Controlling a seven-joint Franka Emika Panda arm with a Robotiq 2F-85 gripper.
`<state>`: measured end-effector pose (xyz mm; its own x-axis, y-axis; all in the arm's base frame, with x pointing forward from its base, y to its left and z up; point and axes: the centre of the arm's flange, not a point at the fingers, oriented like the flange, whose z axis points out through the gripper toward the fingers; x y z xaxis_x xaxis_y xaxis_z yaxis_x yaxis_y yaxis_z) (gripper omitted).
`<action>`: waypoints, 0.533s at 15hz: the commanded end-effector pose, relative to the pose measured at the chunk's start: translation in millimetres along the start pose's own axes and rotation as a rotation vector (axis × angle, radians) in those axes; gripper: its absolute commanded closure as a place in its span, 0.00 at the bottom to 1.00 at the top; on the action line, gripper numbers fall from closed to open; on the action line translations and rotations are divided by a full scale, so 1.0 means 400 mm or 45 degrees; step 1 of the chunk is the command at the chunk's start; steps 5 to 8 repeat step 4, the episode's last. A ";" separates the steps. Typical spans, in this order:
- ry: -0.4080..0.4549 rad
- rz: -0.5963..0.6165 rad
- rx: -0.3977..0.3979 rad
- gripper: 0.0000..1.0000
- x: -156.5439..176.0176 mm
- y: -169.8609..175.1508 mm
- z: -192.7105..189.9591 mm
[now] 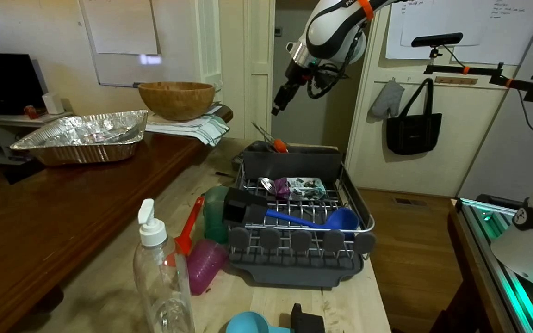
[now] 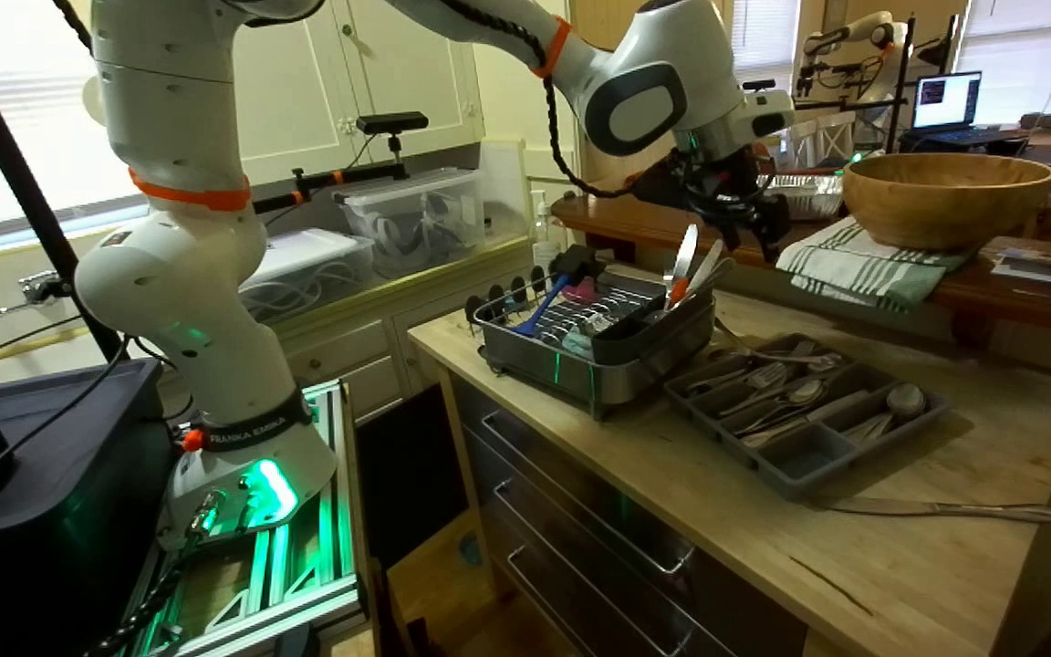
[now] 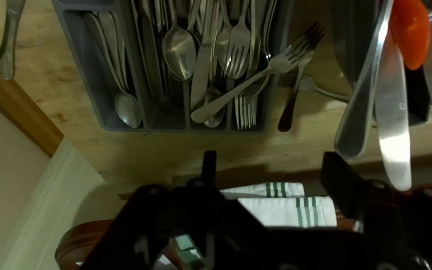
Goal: Move the blue spoon to the left dish rack, then remove some utensils from the left dish rack
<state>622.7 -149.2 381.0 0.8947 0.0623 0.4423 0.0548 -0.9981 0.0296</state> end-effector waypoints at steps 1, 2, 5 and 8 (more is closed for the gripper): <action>-0.027 0.043 0.108 0.00 -0.126 0.034 -0.047; -0.036 0.033 0.150 0.00 -0.149 0.031 -0.043; -0.013 0.038 0.095 0.00 -0.092 0.032 -0.024; -0.013 0.038 0.095 0.00 -0.092 0.032 -0.024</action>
